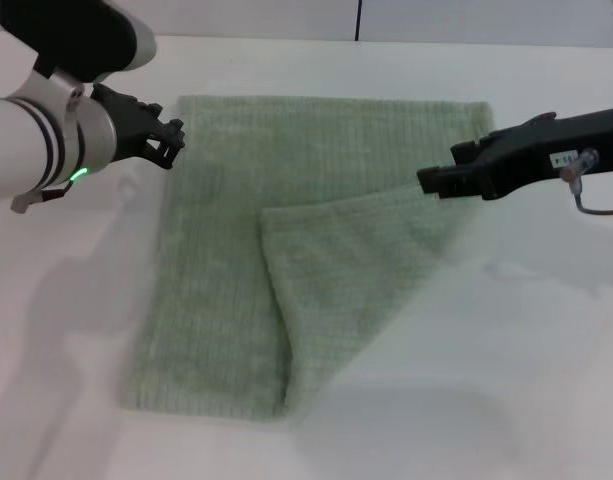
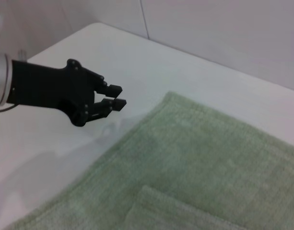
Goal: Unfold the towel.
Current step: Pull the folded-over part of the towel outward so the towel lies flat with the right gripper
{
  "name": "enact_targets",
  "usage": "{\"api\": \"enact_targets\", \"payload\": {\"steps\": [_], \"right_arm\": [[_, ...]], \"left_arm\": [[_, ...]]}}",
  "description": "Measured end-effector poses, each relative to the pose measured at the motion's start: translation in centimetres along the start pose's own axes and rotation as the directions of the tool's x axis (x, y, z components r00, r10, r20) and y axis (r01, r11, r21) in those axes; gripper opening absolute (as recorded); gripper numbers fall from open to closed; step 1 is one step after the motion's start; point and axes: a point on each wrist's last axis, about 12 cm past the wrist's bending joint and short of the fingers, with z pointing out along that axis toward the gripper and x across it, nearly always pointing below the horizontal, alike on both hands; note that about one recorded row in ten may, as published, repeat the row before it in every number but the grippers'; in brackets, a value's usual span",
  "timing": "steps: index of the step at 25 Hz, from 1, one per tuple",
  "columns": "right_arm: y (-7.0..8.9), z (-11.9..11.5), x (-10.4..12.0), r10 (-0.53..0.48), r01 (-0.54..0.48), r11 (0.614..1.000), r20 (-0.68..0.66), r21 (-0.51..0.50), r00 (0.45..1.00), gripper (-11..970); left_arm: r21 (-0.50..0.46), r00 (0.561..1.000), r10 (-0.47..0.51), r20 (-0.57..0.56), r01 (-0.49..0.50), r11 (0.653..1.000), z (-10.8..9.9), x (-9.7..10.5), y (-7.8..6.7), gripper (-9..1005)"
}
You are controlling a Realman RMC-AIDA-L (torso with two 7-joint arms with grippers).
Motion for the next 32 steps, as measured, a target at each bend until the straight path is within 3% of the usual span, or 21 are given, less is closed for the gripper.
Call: {"api": "enact_targets", "payload": {"steps": [3, 7, 16, 22, 32], "right_arm": [[0.3, 0.4, 0.1, -0.027, 0.027, 1.000, -0.034, 0.007, 0.999, 528], [0.5, 0.5, 0.0, -0.035, 0.035, 0.999, -0.038, 0.004, 0.999, 688], [1.1, 2.2, -0.4, -0.066, 0.066, 0.998, -0.048, -0.004, 0.997, 686], [2.1, 5.5, -0.7, -0.127, 0.130, 0.991, -0.130, 0.013, 0.983, 685], [1.8, 7.4, -1.4, -0.130, 0.135, 0.990, -0.107, 0.038, 0.986, 683]], "left_arm": [[0.019, 0.999, 0.020, -0.035, -0.019, 1.000, 0.5, -0.5, -0.2, 175], [0.036, 0.997, 0.034, -0.070, -0.031, 0.999, 1.0, -0.6, -0.4, 121], [0.046, 0.996, 0.043, -0.074, -0.039, 0.998, 1.4, -0.5, -0.8, -2], [0.058, 0.993, 0.039, -0.112, -0.033, 0.998, 2.0, 0.1, -1.0, 0], [0.081, 0.989, 0.049, -0.139, -0.038, 0.996, 2.3, 0.6, -1.8, 3]]}}
